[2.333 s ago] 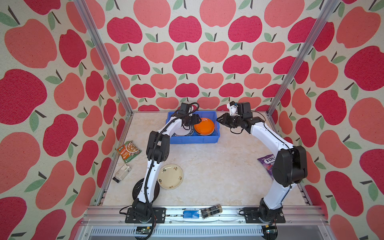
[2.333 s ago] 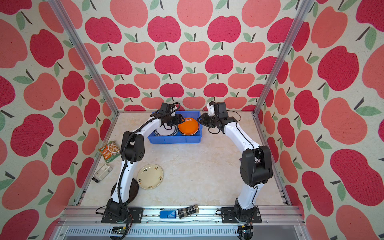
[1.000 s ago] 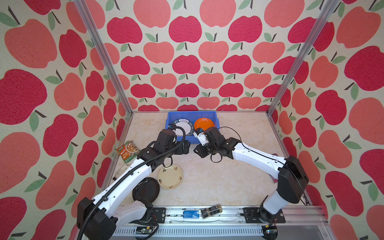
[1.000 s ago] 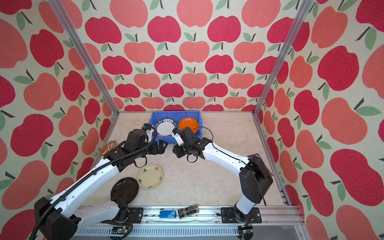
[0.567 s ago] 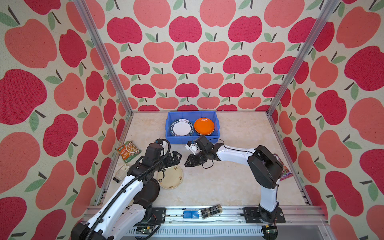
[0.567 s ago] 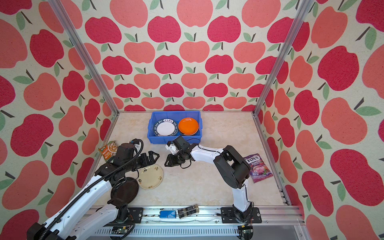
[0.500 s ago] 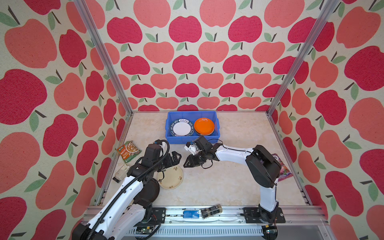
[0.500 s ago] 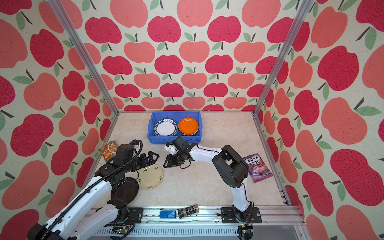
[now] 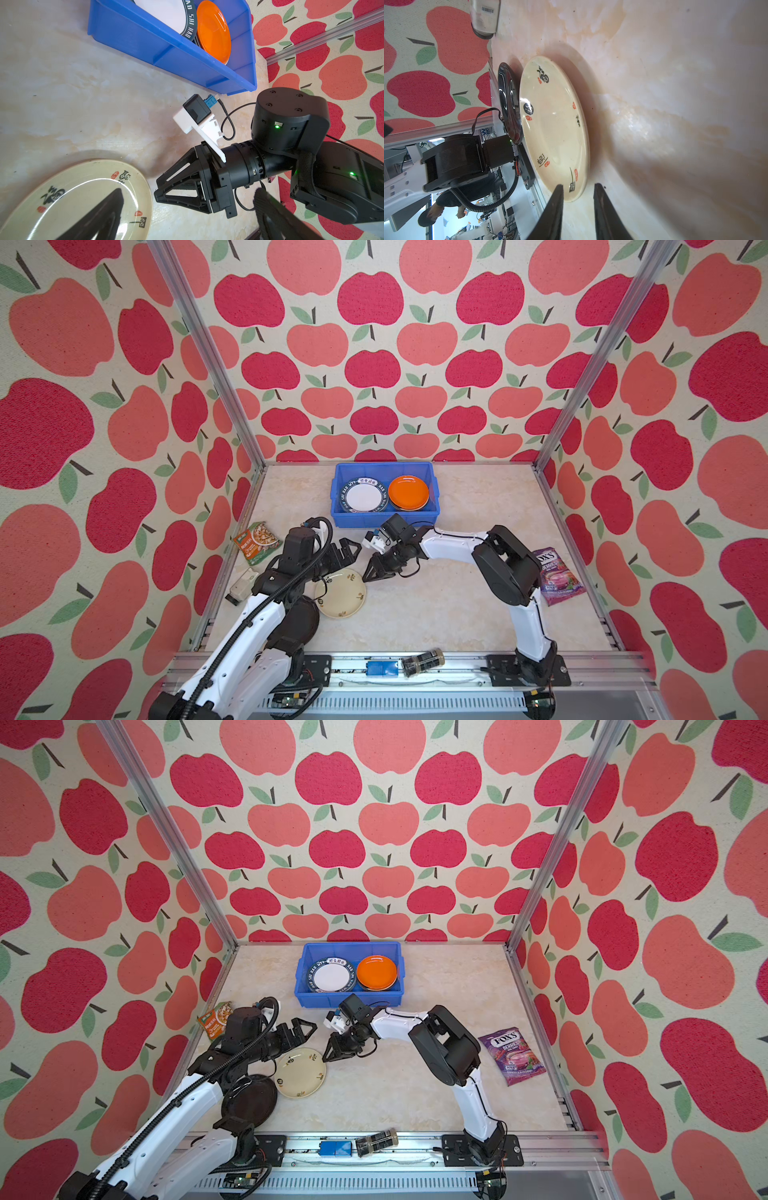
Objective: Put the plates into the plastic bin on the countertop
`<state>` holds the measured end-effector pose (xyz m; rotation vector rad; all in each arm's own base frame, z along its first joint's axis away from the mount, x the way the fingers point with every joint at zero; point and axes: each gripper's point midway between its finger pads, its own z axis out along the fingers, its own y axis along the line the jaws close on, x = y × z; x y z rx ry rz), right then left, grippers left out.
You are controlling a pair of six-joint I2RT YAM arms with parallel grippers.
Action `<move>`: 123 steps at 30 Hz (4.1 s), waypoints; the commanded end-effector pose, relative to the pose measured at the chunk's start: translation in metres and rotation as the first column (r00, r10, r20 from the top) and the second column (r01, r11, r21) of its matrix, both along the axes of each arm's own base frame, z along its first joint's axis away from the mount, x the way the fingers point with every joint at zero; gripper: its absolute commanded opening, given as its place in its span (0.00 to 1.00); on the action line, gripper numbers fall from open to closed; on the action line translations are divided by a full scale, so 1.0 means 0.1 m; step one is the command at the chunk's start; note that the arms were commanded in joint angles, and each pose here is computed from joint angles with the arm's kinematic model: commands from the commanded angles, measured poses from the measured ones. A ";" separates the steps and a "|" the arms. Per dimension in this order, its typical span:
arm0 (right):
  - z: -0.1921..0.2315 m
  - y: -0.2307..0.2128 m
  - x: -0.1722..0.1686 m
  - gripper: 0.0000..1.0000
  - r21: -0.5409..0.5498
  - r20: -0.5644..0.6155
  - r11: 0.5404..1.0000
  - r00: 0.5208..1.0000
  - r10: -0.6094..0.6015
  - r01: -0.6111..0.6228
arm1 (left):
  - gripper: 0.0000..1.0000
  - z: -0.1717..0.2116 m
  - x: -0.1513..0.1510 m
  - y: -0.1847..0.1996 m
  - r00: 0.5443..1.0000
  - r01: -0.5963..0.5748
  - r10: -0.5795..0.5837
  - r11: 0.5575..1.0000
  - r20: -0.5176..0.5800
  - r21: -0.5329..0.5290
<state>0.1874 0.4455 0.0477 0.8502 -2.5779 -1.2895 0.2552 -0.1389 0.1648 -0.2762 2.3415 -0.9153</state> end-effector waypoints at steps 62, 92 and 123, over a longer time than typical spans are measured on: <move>1.00 -1.28 0.67 0.00 -0.095 0.055 0.944 0.949 -0.312 0.316 | 0.69 0.04 0.72 -0.33 0.988 0.142 -0.144 0.989 0.056 0.042; 1.14 -1.02 1.02 0.00 0.035 -0.028 0.932 0.932 -0.361 0.362 | 0.00 0.01 0.82 -0.44 0.987 0.155 -0.155 0.988 0.045 -0.005; 1.59 -2.20 1.91 0.36 0.136 0.088 0.732 0.728 -0.680 0.668 | 0.00 0.21 2.82 -1.08 0.972 0.156 -0.160 0.987 0.170 0.037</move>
